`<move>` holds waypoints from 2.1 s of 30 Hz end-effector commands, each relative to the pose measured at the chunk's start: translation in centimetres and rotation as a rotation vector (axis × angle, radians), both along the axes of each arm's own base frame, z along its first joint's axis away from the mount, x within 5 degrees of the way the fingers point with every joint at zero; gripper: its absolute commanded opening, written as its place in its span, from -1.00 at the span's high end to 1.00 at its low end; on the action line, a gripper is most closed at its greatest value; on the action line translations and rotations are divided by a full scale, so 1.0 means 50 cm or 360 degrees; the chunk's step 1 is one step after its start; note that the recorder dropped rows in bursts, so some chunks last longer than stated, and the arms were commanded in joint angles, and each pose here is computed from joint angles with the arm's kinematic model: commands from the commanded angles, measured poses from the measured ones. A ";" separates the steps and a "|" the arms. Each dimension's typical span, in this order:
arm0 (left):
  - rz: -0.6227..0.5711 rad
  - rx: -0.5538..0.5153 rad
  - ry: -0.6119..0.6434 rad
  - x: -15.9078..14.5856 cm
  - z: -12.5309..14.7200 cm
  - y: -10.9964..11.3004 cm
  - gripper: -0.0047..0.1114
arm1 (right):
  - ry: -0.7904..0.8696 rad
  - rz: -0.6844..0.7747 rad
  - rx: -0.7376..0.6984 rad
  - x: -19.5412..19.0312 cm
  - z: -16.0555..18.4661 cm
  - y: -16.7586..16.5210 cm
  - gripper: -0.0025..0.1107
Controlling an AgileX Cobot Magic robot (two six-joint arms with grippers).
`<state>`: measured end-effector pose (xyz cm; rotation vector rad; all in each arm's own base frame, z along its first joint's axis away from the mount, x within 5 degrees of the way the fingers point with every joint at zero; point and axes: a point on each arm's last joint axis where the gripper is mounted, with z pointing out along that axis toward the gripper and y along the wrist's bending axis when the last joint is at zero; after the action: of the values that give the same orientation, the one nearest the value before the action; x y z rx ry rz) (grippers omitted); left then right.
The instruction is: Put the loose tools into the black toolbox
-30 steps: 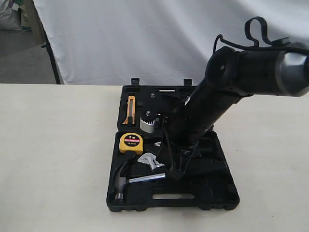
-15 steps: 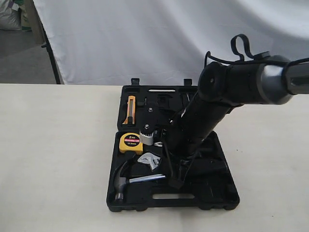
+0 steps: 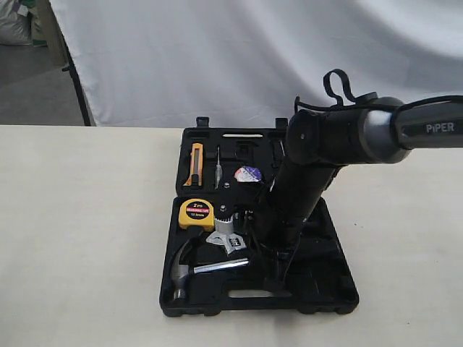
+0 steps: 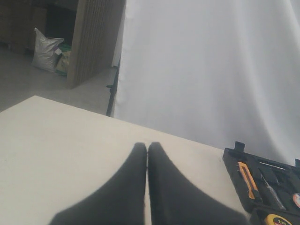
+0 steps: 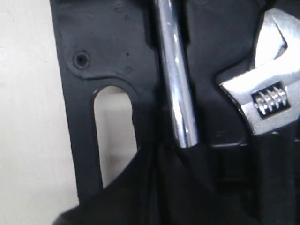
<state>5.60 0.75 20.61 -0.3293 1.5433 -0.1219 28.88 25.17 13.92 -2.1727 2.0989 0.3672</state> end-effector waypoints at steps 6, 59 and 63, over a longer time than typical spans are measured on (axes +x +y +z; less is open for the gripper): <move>0.0041 0.0002 -0.0021 -0.001 0.003 0.003 0.91 | -0.0167 0.0000 0.0070 0.002 0.079 -0.006 0.88; 0.0041 0.0002 -0.0021 -0.001 0.003 0.003 0.91 | 0.0057 -0.0001 0.0086 -0.006 0.059 0.080 0.88; 0.0041 0.0002 -0.0021 -0.001 0.003 0.003 0.91 | -0.0004 0.0014 0.0114 -0.010 0.052 0.097 0.88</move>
<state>5.60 0.75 20.61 -0.3293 1.5433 -0.1219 28.29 29.56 16.34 -2.1664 2.0676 0.4497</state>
